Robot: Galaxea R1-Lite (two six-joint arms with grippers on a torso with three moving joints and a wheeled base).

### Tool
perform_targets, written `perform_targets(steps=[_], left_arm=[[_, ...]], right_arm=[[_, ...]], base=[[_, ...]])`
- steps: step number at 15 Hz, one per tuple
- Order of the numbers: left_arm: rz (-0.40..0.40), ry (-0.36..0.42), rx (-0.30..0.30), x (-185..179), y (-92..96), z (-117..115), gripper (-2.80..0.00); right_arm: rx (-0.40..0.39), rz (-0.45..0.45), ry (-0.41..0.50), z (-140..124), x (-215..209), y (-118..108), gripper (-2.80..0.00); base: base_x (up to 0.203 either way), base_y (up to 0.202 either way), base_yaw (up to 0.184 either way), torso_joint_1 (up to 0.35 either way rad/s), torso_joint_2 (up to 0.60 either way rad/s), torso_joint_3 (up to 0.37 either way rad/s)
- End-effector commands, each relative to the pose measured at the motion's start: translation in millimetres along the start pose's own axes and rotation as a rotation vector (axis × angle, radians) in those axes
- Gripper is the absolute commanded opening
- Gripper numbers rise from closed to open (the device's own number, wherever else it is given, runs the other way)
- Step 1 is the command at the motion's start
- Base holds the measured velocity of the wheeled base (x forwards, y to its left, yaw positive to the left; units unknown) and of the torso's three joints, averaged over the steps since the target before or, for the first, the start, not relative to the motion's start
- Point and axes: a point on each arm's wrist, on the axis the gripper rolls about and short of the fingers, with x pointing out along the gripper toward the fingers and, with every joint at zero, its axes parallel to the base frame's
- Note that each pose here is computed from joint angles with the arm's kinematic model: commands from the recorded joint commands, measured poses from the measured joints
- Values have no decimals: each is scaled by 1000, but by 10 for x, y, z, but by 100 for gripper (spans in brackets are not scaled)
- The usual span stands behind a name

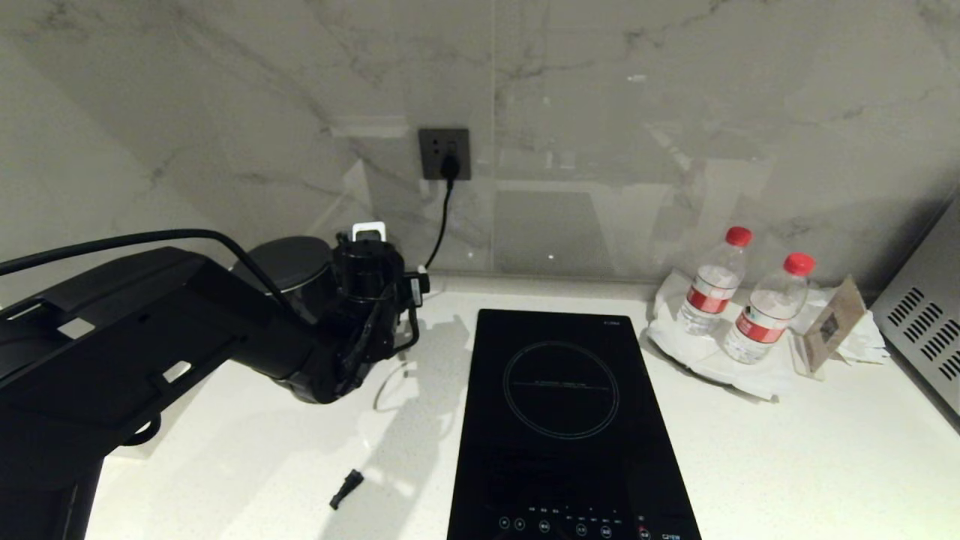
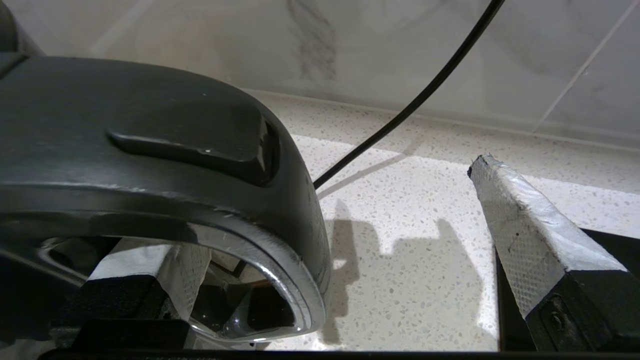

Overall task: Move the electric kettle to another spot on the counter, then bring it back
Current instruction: Pick up the kettle

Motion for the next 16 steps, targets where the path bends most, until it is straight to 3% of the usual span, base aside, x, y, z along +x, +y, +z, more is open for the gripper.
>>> perform_targets(steps=[1, 11, 12, 16], left_arm=[[-1, 0, 0, 12, -19, -28, 0], [2, -7, -5, 31, -2, -7, 0], [2, -5, -5, 31, 0, -11, -276], [6, -6, -5, 39, 17, -12, -280]], right_arm=[[0, -1, 1, 0, 1, 0, -280], [0, 0, 1, 0, 1, 0, -280], [0, 0, 2, -1, 1, 0, -280], [0, -1, 1, 0, 1, 0, -280]], base=[[0, 0, 0, 0, 0, 0], [0, 0, 0, 0, 0, 0], [0, 0, 0, 0, 0, 0], [0, 0, 0, 0, 0, 0]])
